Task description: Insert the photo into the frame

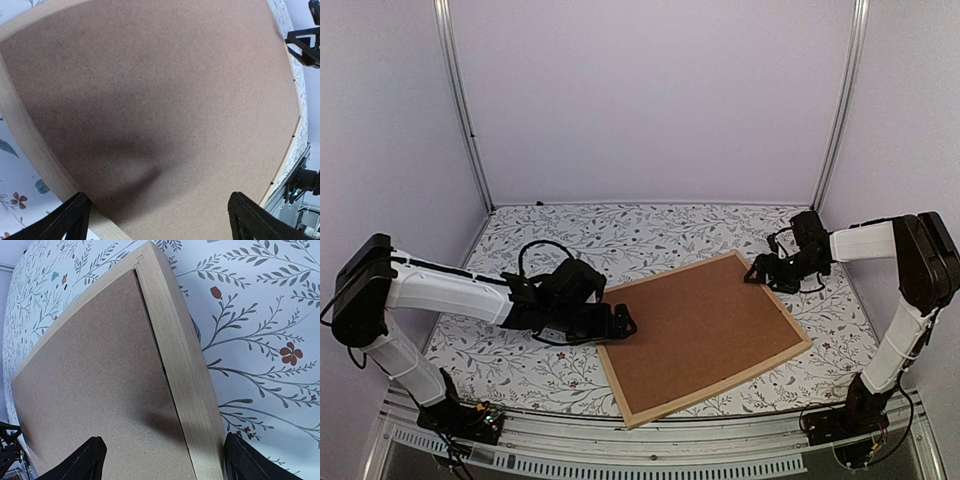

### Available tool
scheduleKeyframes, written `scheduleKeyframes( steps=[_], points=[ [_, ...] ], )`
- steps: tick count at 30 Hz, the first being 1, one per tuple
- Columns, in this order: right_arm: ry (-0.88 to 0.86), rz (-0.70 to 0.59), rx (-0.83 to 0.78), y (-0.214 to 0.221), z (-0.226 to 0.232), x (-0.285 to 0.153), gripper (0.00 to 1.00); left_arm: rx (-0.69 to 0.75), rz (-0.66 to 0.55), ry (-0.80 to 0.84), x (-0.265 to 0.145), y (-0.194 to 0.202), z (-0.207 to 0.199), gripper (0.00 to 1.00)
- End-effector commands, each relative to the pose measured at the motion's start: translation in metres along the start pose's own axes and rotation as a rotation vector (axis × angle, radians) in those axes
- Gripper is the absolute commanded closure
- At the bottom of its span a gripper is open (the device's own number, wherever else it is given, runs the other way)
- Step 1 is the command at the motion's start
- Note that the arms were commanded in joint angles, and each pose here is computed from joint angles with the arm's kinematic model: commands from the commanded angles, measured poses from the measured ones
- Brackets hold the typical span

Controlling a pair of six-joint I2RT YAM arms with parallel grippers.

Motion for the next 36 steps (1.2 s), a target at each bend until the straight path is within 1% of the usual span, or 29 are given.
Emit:
scheduleKeyframes(
  steps=[1, 6, 14, 22, 25, 28, 36],
  points=[
    [-0.039, 0.013, 0.008, 0.009, 0.004, -0.004, 0.15, -0.057, 0.009, 0.016, 0.012, 0.001, 0.017, 0.01],
    [-0.055, 0.012, 0.041, 0.021, 0.002, -0.003, 0.15, -0.115, -0.022, 0.085, 0.015, -0.01, 0.026, 0.01],
    [-0.08, 0.001, 0.07, 0.045, 0.017, -0.007, 0.16, -0.115, -0.09, 0.049, 0.021, -0.051, 0.041, 0.01],
    [-0.11, -0.037, 0.12, 0.065, 0.032, -0.013, 0.16, -0.071, -0.074, 0.033, 0.032, -0.088, 0.049, 0.02],
    [-0.106, -0.042, 0.125, 0.066, 0.031, -0.014, 0.16, -0.068, -0.064, 0.074, 0.029, -0.091, 0.046, 0.05],
    [-0.104, -0.039, 0.121, 0.066, 0.032, -0.013, 0.16, -0.061, -0.068, 0.142, 0.019, -0.092, 0.038, 0.08],
    [-0.121, -0.027, 0.116, 0.065, 0.034, -0.01, 0.16, 0.044, -0.06, 0.347, -0.009, -0.104, 0.002, 0.18]
  ],
)
Point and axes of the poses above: each gripper's point midway between its finger pads, its own x axis out along the fingers, its own z axis along the line the jaws close on, y = z × x, the point moved 7 cm from there along -x, back along the fingers, and after that the axes turned 1 degree about x, right-handed, at the moved point
